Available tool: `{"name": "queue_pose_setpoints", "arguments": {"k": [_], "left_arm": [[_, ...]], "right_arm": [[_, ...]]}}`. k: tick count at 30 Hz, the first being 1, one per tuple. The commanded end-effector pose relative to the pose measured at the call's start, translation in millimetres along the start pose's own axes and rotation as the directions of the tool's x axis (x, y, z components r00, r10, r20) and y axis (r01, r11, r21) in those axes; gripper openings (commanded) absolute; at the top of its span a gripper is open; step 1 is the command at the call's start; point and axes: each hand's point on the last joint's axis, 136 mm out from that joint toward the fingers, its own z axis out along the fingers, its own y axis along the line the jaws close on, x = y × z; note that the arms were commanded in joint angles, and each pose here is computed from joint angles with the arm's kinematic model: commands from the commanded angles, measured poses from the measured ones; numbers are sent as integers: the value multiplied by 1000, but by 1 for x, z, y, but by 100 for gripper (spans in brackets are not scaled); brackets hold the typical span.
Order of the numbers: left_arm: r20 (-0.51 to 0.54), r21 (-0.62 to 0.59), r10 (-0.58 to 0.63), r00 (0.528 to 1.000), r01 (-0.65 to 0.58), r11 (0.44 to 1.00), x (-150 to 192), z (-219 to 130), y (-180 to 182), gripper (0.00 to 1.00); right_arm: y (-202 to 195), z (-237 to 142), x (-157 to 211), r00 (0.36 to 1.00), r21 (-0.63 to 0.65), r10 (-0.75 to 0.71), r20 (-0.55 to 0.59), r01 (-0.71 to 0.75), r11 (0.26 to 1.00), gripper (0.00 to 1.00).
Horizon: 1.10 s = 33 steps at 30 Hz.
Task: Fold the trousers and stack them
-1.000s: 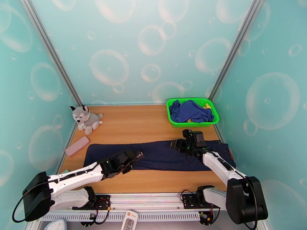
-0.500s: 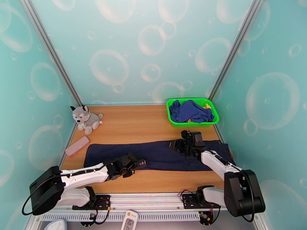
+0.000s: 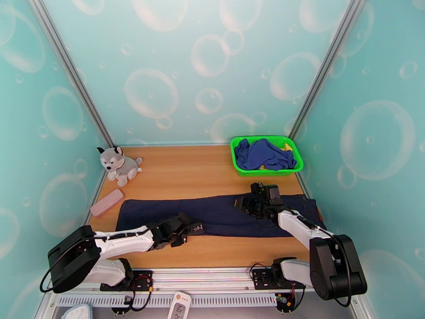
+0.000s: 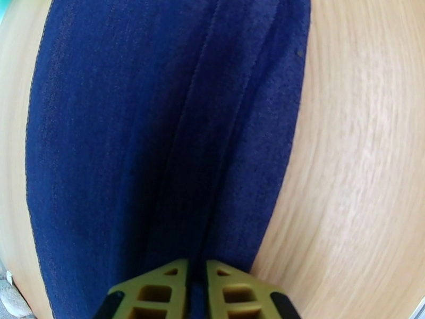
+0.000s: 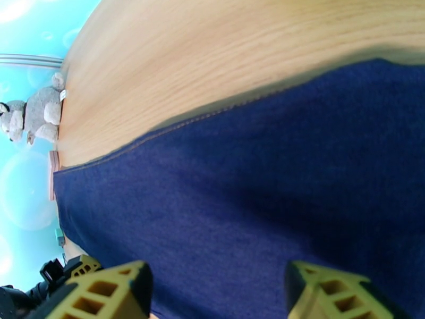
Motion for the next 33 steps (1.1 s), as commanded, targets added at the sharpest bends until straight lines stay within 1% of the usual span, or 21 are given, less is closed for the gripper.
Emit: {"name": "queue_pose_setpoints", "arguments": {"k": [1,10,17,24,30,33], "left_arm": [[6,-17,3,1000,-3,1000,-2,4,6,13],[-34,-28,-5,999,4,1000,3,10,12,9],[-37,-13,-9,999,8,1000,2,9,13,0],[-45,11,-25,999,25,1000,11,-3,6,0],[-22,-13,-51,998,50,999,8,-19,13,0],[-25,-14,-60,998,59,998,10,-22,12,0]], "right_arm": [[-5,3,4,1000,12,21,-4,-21,1000,69],[-7,3,8,1000,16,19,-11,-19,1000,69],[-9,4,12,1000,18,22,-17,-22,1000,69],[-13,5,14,999,32,26,-18,-25,999,70],[-42,10,20,995,144,95,-26,-91,985,70],[-50,12,22,991,147,133,-22,-128,981,70]]}}
